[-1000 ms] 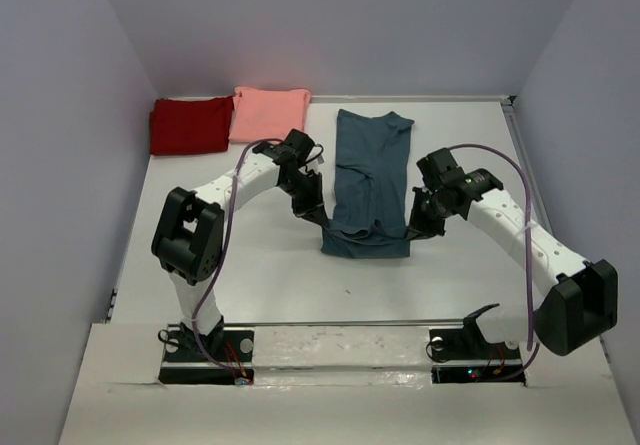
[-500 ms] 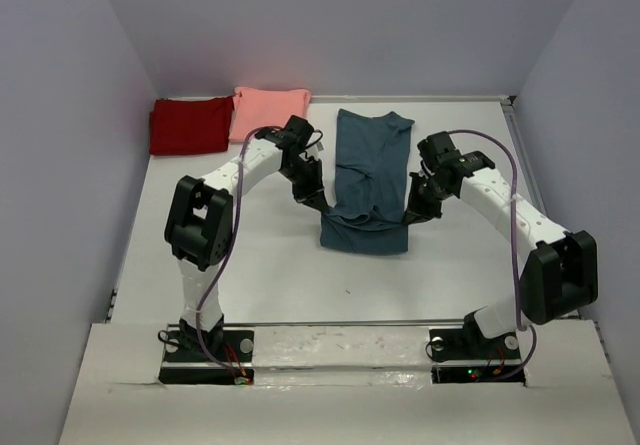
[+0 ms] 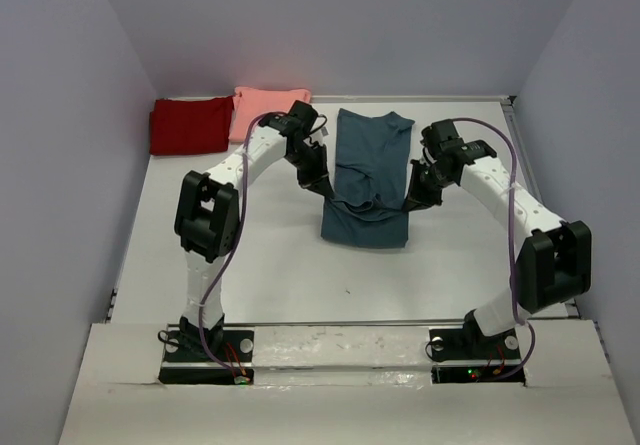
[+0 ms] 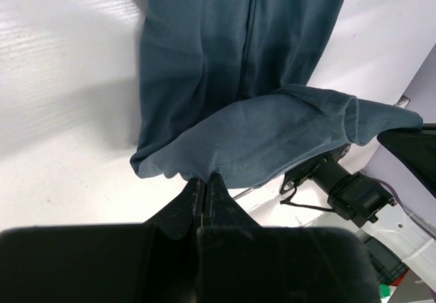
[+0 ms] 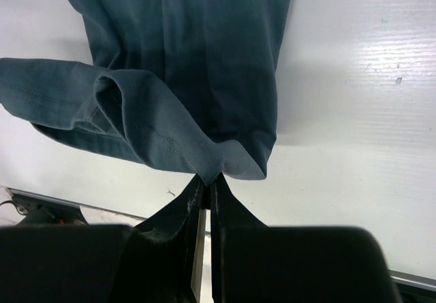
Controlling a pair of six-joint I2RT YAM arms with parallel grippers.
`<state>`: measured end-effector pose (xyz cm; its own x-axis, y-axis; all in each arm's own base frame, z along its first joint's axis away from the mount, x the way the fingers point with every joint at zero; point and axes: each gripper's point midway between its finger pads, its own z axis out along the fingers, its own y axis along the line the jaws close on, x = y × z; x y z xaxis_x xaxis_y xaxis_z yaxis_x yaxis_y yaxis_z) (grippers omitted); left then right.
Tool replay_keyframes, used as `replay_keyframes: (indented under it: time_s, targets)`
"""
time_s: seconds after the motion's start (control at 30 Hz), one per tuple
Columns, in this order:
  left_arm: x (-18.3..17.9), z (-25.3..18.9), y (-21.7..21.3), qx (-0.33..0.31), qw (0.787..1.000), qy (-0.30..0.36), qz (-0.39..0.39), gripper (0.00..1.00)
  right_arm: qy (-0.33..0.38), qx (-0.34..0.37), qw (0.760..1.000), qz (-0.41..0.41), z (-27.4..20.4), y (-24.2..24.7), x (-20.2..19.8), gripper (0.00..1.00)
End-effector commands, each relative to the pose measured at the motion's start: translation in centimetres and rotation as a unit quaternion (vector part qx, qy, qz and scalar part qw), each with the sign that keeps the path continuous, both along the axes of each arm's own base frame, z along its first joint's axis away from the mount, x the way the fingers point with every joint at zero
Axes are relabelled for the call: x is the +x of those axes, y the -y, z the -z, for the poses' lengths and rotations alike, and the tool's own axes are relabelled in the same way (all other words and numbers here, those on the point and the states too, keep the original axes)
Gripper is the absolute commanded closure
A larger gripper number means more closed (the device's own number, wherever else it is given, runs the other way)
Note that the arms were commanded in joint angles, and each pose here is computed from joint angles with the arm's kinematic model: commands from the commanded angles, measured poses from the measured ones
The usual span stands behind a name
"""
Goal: Fold and stack the t-shirts
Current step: Fold the folded rectangular tshirt in 1/3 of the way
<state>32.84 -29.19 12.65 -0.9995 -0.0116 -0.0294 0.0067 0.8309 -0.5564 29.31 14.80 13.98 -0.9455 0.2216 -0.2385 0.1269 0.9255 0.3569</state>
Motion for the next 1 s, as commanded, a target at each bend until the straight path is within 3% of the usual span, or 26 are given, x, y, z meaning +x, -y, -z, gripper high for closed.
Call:
replay_keyframes:
  time_s: [0.0, 0.97]
  targets:
    - [0.9, -1.6, 0.1, -0.006, 1.000, 0.013, 0.007, 1.00, 0.037, 0.011, 0.999, -0.010, -1.6, -0.3, 2.1, 1.00]
    - [5.6, -1.3, 0.0, -0.006, 1.000, 0.023, -0.018, 1.00, 0.042, 0.012, 0.999, -0.008, -1.5, 1.2, 5.7, 1.00]
